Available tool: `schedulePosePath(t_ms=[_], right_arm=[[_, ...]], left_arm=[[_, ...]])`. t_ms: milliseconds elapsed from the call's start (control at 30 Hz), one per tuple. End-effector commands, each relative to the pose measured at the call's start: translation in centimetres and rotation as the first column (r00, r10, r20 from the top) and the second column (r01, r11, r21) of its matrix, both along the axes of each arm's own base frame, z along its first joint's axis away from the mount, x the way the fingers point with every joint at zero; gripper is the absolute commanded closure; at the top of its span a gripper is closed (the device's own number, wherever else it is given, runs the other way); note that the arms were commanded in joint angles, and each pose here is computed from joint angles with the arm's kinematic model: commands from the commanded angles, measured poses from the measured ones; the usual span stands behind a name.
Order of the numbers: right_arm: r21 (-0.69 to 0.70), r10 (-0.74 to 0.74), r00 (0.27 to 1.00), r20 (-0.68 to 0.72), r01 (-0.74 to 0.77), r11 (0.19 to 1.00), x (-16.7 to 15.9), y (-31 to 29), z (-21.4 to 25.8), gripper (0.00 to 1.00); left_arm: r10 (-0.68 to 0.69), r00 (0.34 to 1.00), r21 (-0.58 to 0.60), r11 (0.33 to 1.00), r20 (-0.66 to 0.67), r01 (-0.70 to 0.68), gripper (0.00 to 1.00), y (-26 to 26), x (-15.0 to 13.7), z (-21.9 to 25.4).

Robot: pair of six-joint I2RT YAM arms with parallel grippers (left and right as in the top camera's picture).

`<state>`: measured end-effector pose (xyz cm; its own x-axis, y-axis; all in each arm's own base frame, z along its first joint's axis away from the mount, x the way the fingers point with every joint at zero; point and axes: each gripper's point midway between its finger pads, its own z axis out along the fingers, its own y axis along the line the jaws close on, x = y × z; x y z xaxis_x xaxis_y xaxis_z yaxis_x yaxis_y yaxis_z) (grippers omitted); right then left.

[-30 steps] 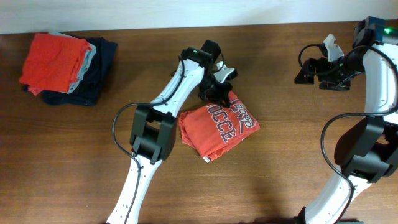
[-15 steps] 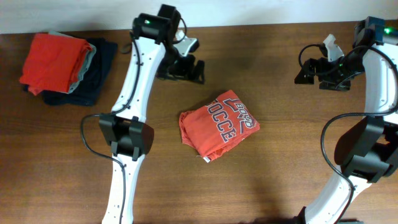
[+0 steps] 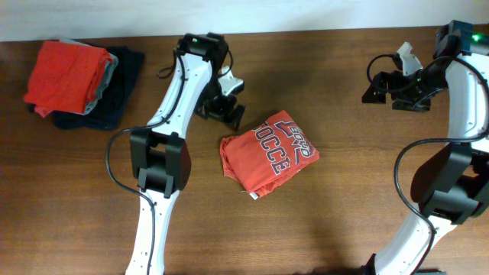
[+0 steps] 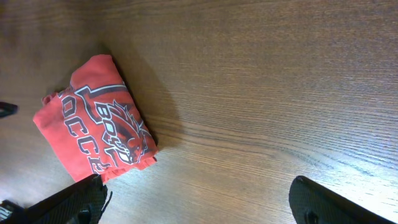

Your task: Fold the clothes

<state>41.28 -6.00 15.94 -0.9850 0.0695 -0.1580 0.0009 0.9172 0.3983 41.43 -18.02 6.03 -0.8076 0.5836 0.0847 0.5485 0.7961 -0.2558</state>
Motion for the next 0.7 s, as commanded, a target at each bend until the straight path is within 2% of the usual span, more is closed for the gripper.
schedulePosePath(t_ms=[0, 67, 133, 333, 533, 667], right_arm=[[-0.016, 0.012, 1.000, 0.019, -0.012, 1.000, 0.0, -0.1, 0.6, 0.02], [-0.016, 0.012, 1.000, 0.019, -0.012, 1.000, 0.0, -0.1, 0.6, 0.01], [-0.016, 0.012, 1.000, 0.019, -0.012, 1.000, 0.0, -0.1, 0.6, 0.01], [-0.016, 0.012, 1.000, 0.019, -0.012, 1.000, 0.0, -0.1, 0.6, 0.01], [-0.016, 0.012, 1.000, 0.019, -0.012, 1.000, 0.0, -0.1, 0.6, 0.01], [-0.016, 0.012, 1.000, 0.019, -0.012, 1.000, 0.0, -0.1, 0.6, 0.01]], left_arm=[[-0.147, 0.987, -0.161, 0.978, -0.059, 0.136, 0.01, -2.4, -2.1, 0.0], [-0.189, 0.980, -0.243, 0.955, -0.069, 0.167, 0.01, -3.3, -2.8, 0.5], [-0.188, 0.980, -0.254, 0.953, -0.070, 0.164, 0.01, -3.5, -2.8, 0.6], [-0.185, 0.979, -0.250, 0.955, -0.087, 0.158, 0.01, -3.5, -3.1, 0.0], [-0.124, 0.988, -0.228, 0.969, -0.094, 0.100, 0.01, -3.5, -2.6, -1.7], [-0.130, 0.985, -0.178, 0.978, -0.111, 0.108, 0.01, -2.8, -3.1, -3.5]])
